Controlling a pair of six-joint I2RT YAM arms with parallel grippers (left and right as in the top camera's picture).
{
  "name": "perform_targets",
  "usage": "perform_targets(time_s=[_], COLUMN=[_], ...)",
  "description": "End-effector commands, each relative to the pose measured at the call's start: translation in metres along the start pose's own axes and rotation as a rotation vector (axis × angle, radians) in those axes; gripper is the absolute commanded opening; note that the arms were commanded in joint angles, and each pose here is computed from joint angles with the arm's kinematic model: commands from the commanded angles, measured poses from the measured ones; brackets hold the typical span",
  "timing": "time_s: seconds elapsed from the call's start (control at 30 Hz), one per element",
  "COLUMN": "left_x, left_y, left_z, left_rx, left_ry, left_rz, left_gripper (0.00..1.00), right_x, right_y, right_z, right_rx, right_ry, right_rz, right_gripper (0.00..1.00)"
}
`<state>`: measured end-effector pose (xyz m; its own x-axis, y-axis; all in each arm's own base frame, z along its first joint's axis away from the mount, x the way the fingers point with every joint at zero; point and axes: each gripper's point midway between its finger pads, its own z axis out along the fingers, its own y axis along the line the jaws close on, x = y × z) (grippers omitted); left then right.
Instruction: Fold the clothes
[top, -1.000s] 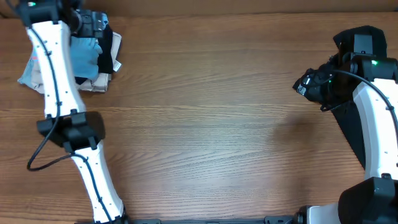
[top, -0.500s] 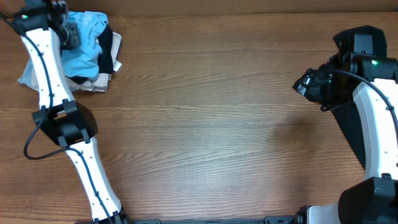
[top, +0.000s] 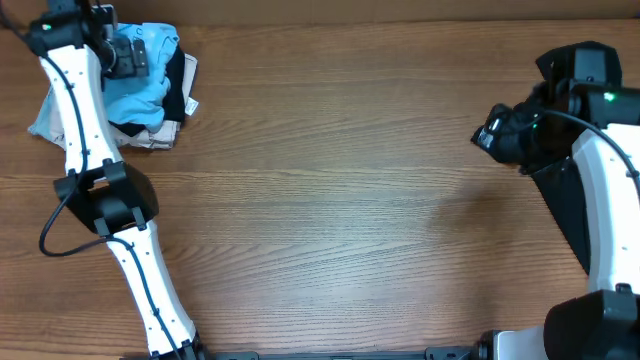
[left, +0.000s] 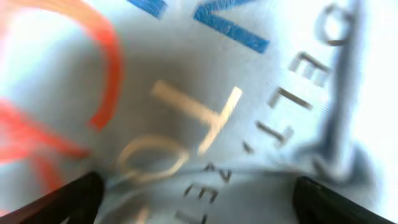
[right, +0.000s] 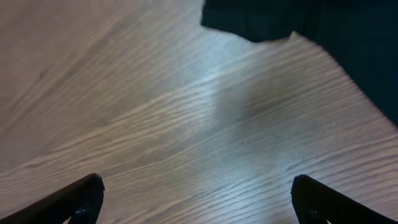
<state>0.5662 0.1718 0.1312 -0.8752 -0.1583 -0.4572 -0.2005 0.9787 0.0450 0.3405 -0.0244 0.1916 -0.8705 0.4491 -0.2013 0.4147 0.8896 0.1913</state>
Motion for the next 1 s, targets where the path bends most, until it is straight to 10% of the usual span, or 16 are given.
perform_targets(time_s=[0.0, 0.37, 0.97], left_x=[-0.041, -0.021, -0.020], left_y=[0.008, 0.005, 0.005], left_z=[-0.132, -0.300, -0.303], left_rx=[-0.036, -0.055, -0.056], left_ry=[-0.230, -0.422, -0.428], left_rz=[-0.012, -0.011, -0.012], left_gripper=[1.00, 1.00, 1.00], right_x=[-0.023, 0.010, 0.106], right_y=[0.014, 0.022, 0.041], right_z=[-0.049, -0.199, -0.297], right_rx=[-0.044, -0.091, -0.436], right_ry=[-0.122, -0.371, -0.583], right_rz=[-0.031, -0.100, -0.161], right_gripper=[1.00, 1.00, 1.00])
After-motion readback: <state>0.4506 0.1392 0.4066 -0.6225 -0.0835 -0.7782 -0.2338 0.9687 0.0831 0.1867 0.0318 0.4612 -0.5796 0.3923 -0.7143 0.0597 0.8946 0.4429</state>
